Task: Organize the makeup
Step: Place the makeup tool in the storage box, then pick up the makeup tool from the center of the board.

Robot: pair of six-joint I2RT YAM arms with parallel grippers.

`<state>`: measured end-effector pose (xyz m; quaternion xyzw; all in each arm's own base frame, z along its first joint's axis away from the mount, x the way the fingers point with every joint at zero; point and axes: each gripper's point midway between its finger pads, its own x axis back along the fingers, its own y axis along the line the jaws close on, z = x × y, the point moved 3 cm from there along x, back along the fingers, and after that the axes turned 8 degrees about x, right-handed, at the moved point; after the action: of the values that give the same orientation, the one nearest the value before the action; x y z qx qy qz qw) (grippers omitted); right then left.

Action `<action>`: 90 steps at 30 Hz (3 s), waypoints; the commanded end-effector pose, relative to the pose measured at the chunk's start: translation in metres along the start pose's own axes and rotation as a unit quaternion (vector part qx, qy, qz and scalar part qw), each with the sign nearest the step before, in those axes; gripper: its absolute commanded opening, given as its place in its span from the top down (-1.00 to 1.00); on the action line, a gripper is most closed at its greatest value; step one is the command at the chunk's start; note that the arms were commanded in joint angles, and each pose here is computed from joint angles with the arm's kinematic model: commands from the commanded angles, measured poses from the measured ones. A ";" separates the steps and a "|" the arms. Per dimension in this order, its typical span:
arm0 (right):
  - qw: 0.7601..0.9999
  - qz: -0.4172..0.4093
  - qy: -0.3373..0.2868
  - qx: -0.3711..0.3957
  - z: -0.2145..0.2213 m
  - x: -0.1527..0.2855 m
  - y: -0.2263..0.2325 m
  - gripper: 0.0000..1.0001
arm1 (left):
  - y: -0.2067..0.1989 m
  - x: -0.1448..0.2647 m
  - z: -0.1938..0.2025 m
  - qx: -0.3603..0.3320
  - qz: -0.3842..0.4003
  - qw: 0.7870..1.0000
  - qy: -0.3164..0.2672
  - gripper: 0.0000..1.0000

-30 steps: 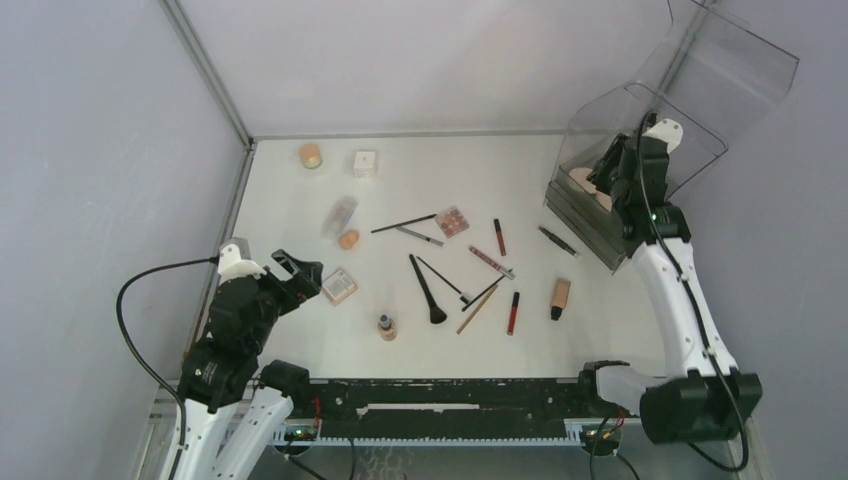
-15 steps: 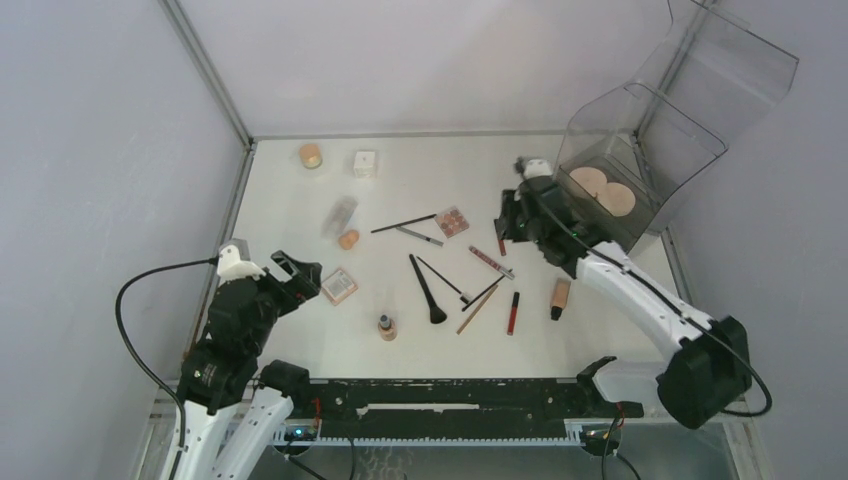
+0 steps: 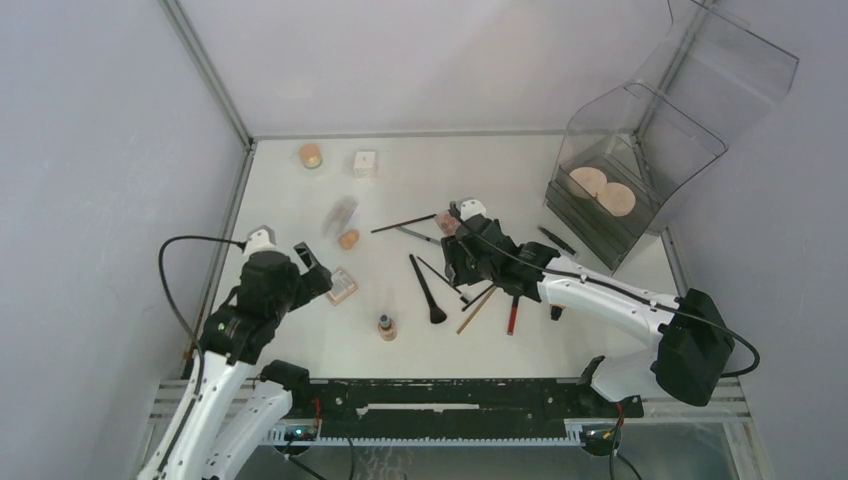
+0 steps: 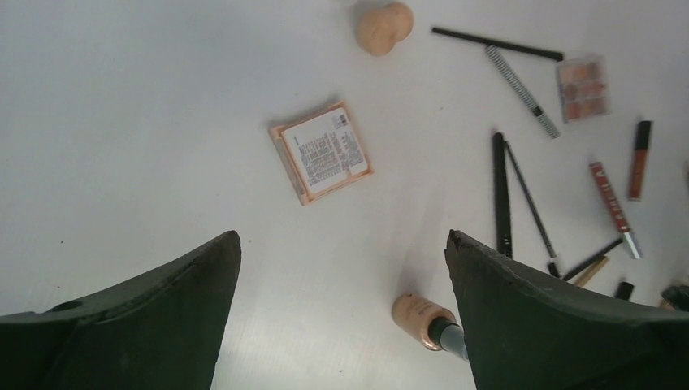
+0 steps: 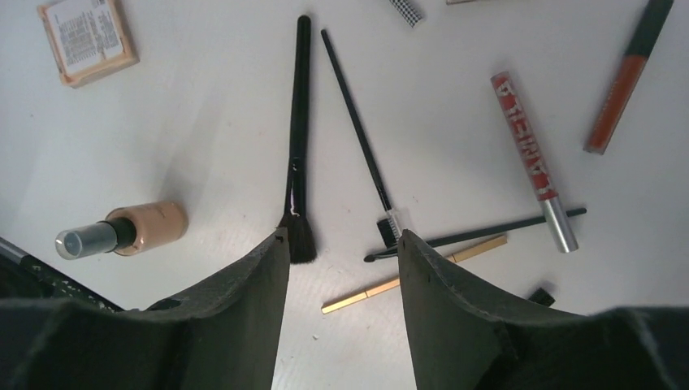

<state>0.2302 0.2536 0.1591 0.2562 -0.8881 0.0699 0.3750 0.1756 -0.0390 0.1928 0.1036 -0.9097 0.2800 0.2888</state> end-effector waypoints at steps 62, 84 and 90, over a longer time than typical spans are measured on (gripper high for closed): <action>0.973 0.179 -0.040 -0.138 0.015 0.052 -0.090 -0.29 | -0.070 -0.220 -0.003 -0.289 -0.114 0.924 0.222 -0.32; 0.984 0.101 -0.060 -0.132 0.003 0.070 -0.071 0.15 | -0.101 -0.177 -0.009 -0.242 -0.032 0.942 0.232 0.98; 0.984 -0.079 -0.129 -0.097 -0.029 0.098 -0.017 0.17 | -0.171 -0.067 -0.003 -0.192 0.255 0.914 0.250 0.94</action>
<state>0.2068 0.1720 0.1901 0.1679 -0.9162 -0.0287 0.3628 0.3403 -0.1240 0.1565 -0.0643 -0.8553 0.0845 0.5072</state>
